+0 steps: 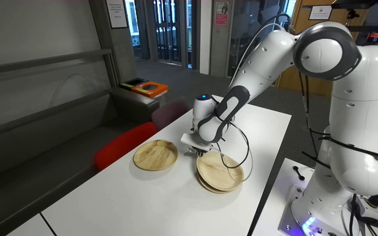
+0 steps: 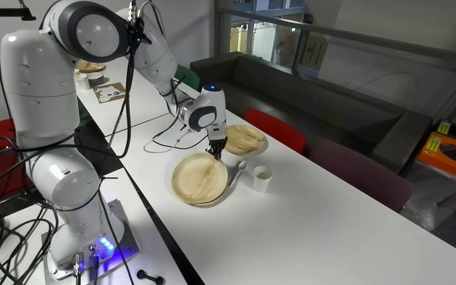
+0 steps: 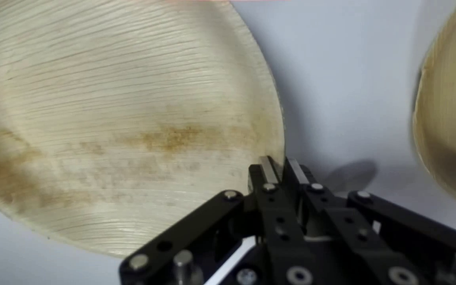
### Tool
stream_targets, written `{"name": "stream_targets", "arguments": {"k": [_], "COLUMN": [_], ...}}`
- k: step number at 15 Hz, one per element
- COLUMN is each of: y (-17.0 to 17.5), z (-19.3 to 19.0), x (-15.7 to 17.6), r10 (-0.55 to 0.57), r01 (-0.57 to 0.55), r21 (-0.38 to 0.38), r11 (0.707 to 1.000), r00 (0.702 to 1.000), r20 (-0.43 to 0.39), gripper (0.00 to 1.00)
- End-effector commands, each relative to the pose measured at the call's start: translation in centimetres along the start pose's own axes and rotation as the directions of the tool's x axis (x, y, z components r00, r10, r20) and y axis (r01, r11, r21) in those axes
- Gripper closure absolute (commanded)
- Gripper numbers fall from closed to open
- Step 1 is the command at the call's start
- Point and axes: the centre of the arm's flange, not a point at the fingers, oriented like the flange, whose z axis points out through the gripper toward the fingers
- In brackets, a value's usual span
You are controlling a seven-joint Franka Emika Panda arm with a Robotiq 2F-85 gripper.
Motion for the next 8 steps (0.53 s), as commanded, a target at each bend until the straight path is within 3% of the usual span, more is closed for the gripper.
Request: {"name": "stream_targets", "arguments": {"k": [1, 8], "y": [0.8, -1.4], "z": [-4.4, -8.3], "x": [1.2, 4.8], "r10": [-0.077, 0.016], "r01": [0.088, 0.003], "r21": [-0.094, -0.145], "r11": [0.992, 0.989], "r00": [0.99, 0.992], "r20": [0.119, 0.125], "gripper": [0.97, 0.97]}}
